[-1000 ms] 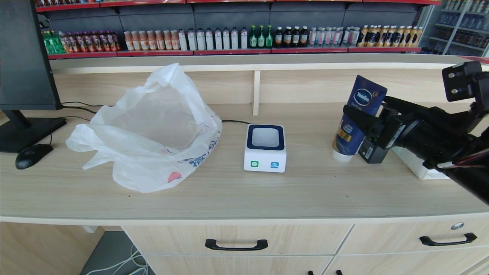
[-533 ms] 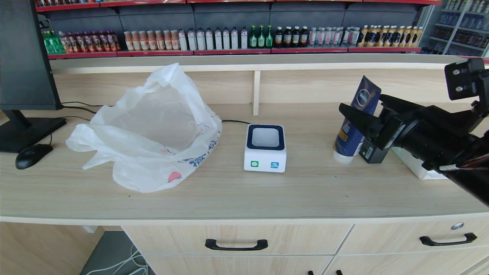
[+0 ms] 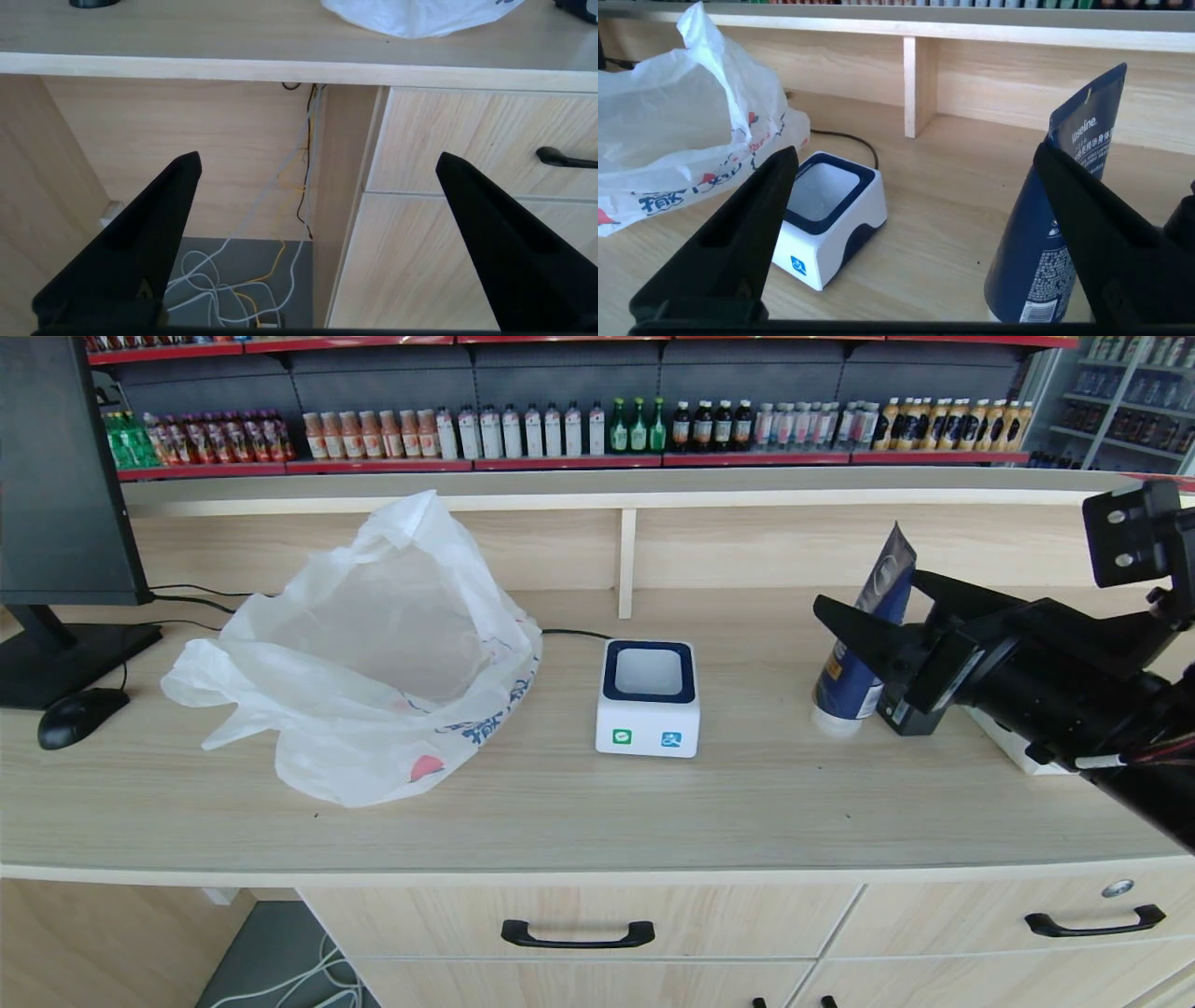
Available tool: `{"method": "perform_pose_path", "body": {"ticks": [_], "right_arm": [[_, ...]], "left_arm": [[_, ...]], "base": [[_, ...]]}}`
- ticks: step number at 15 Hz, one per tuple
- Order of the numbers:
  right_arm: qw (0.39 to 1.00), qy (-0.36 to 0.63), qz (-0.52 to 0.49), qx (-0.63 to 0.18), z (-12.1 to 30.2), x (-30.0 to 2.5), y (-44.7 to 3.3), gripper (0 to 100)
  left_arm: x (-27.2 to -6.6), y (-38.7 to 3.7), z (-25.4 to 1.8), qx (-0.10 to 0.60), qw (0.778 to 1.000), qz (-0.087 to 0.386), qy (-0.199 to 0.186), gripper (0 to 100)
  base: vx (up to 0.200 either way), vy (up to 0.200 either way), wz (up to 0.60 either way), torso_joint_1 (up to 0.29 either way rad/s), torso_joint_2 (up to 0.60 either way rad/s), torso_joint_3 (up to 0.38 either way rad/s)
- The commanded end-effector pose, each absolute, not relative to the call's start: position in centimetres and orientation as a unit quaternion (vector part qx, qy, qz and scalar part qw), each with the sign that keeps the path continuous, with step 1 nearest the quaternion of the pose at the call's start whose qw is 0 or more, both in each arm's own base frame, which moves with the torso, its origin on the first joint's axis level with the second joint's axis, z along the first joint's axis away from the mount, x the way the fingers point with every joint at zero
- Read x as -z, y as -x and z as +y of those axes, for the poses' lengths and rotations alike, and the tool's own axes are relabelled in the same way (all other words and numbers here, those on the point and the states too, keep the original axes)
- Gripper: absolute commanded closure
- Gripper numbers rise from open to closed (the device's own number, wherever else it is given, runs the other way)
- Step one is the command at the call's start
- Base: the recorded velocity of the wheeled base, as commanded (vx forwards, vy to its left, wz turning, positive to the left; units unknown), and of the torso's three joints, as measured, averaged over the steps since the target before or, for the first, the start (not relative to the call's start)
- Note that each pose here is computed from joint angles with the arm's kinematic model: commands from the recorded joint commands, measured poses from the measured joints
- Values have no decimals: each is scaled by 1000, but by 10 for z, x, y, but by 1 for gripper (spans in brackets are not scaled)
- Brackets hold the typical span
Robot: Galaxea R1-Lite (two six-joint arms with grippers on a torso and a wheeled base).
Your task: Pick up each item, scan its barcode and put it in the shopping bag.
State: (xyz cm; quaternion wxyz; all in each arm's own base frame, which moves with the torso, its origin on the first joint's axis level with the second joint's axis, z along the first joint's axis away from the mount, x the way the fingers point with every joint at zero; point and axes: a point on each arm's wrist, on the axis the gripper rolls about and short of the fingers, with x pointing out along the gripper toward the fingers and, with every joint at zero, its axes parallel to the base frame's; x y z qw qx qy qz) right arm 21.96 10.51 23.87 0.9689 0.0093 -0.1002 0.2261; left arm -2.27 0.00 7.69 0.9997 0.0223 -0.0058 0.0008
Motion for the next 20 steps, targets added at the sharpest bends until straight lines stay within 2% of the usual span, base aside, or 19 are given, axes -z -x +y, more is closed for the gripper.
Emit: {"method": "perform_pose_path", "body": {"ticks": [1, 14, 20], "right_arm": [[968, -13, -99, -228, 106, -238, -219, 0], [964, -44, -88, -248, 114, -237, -217, 0], [959, -43, -146, -238, 106, -266, -206, 0]], "left_arm": [[-77, 23, 0, -1, 1000, -6, -23, 0], [-77, 23, 0, -1, 1000, -6, -24, 0], [-77, 23, 0, -1, 1000, -6, -23, 0]], "base": [[0, 0, 0, 0, 0, 0], [0, 0, 0, 0, 0, 0], [0, 0, 0, 0, 0, 0]]}}
